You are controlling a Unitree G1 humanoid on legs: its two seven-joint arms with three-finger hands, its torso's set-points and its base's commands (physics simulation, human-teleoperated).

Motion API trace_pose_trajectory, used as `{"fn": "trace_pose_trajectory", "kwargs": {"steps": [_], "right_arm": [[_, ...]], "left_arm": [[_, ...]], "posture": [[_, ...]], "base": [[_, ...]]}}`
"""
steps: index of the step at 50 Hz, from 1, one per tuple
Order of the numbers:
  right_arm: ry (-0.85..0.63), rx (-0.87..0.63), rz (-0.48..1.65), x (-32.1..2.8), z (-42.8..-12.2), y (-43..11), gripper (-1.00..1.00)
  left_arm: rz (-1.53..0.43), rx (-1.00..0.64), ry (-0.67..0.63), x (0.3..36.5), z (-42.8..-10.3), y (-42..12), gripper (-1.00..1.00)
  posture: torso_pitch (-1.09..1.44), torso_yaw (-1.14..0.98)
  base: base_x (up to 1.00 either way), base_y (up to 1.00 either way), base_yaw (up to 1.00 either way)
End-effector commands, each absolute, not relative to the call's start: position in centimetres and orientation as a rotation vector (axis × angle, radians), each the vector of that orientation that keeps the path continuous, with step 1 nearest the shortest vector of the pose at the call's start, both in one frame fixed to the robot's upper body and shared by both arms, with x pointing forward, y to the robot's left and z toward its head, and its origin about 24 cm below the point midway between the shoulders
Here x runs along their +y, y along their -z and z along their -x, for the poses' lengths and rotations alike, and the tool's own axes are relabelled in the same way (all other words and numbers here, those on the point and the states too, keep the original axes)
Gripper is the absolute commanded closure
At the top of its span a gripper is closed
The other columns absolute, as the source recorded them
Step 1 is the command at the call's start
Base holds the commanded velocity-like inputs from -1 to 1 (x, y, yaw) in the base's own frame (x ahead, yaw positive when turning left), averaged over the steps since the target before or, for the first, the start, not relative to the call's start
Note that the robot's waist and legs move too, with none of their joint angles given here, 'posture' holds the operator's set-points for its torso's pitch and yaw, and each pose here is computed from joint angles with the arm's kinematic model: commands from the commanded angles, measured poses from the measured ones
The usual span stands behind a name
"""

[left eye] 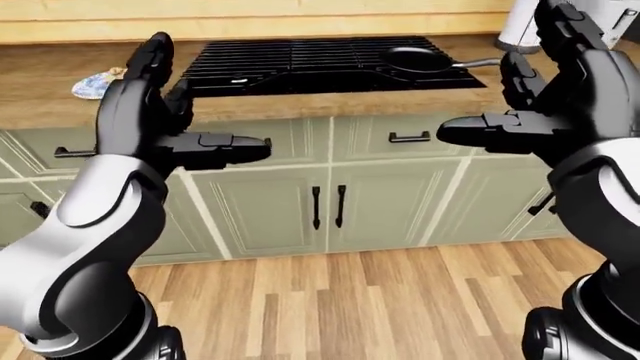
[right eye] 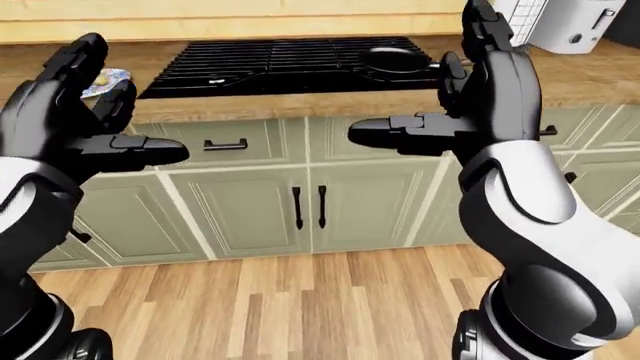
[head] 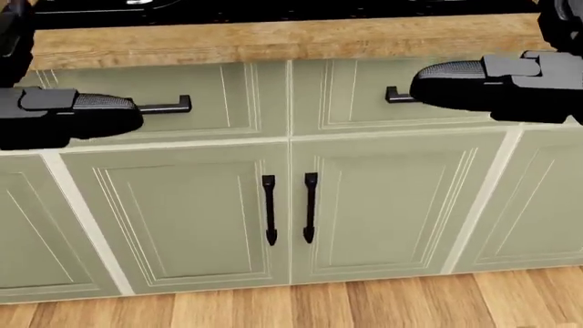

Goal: Pick the ginger from the plate and place it in the pan.

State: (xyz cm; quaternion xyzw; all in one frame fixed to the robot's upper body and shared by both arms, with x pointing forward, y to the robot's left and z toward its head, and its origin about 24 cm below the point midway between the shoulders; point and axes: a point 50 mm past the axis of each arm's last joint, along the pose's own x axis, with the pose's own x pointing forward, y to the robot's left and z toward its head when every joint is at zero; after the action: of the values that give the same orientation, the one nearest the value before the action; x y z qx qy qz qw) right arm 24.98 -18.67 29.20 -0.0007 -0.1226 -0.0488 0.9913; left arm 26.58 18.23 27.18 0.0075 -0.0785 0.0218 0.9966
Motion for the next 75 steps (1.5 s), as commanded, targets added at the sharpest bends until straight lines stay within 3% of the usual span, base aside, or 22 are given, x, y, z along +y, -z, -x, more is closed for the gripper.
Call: {"fn": "trace_pose_trajectory", "kwargs": {"steps": [1, 75], "right_arm": [[0.087, -0.332, -0.005, -18.48, -24.47, -30.59, -1.0], [0.071, -0.341, -0.016, -18.35, -24.39, -30.65, -1.0]], "left_arm": [[-0.009, -0.26, -0.072, 18.71, -25.84, -29.1, -1.0], [-0.007, -0.256, -0.076, 18.77, -25.9, -28.94, -1.0]], "posture": [[0.0, 0.0], [0.0, 0.0]], "base": [[0.0, 0.29, 0.0], [0.0, 0.26, 0.0]]}}
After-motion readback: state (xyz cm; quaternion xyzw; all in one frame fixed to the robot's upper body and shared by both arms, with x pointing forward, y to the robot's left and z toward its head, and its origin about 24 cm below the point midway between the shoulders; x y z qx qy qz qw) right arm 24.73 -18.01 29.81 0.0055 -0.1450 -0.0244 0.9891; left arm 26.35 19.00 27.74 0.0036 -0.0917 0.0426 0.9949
